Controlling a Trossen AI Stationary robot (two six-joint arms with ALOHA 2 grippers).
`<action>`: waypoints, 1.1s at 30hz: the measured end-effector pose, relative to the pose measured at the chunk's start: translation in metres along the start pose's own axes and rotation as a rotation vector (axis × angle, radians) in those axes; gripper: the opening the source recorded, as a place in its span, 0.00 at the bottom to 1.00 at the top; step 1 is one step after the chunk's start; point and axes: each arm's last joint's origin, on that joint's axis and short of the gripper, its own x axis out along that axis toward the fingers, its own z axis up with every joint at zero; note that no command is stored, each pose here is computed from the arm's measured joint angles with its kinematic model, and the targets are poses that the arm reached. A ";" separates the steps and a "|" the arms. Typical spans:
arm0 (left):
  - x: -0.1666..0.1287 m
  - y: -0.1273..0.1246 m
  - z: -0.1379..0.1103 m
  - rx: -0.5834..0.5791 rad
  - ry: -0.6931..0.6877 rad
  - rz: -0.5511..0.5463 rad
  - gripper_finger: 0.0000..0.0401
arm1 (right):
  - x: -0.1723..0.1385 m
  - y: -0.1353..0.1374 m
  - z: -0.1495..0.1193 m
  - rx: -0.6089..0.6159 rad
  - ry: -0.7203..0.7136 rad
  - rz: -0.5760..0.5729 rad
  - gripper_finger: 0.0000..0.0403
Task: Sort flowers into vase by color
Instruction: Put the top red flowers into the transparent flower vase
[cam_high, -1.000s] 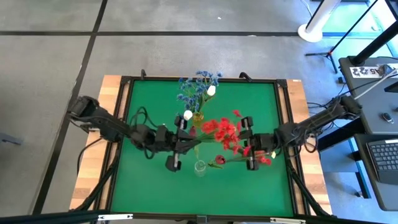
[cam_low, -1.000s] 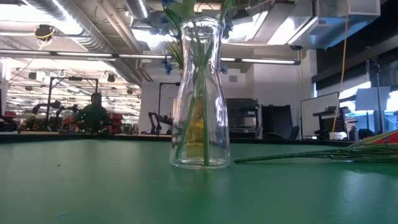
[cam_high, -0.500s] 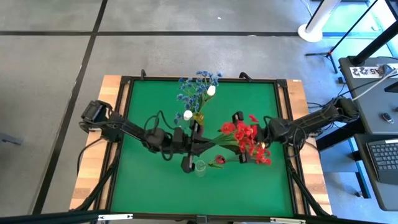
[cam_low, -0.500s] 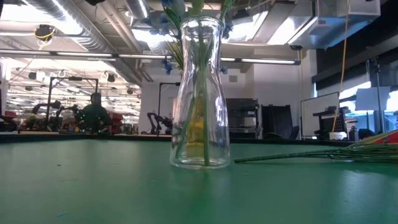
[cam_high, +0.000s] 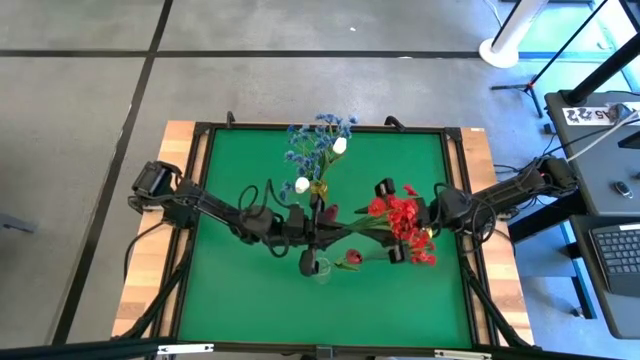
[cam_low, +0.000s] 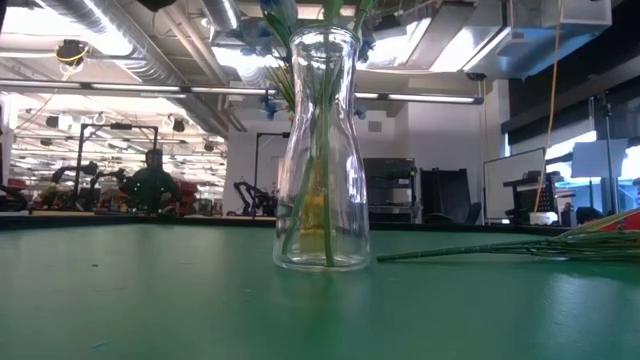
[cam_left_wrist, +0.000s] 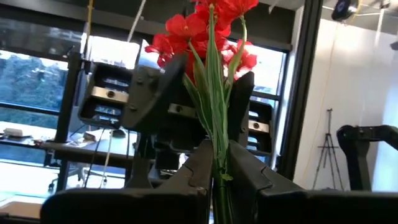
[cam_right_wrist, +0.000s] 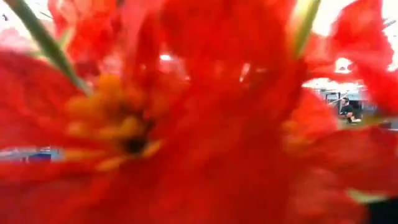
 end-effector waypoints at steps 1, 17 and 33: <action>0.000 0.000 0.000 0.000 -0.001 0.010 0.06 | 0.000 0.000 0.000 0.000 0.004 0.000 0.46; -0.001 -0.002 -0.001 0.004 0.012 0.021 0.12 | 0.000 0.000 -0.002 -0.022 0.022 0.002 0.05; -0.033 -0.041 0.061 0.136 0.140 0.064 0.37 | 0.009 -0.002 0.029 -0.049 0.240 0.014 0.02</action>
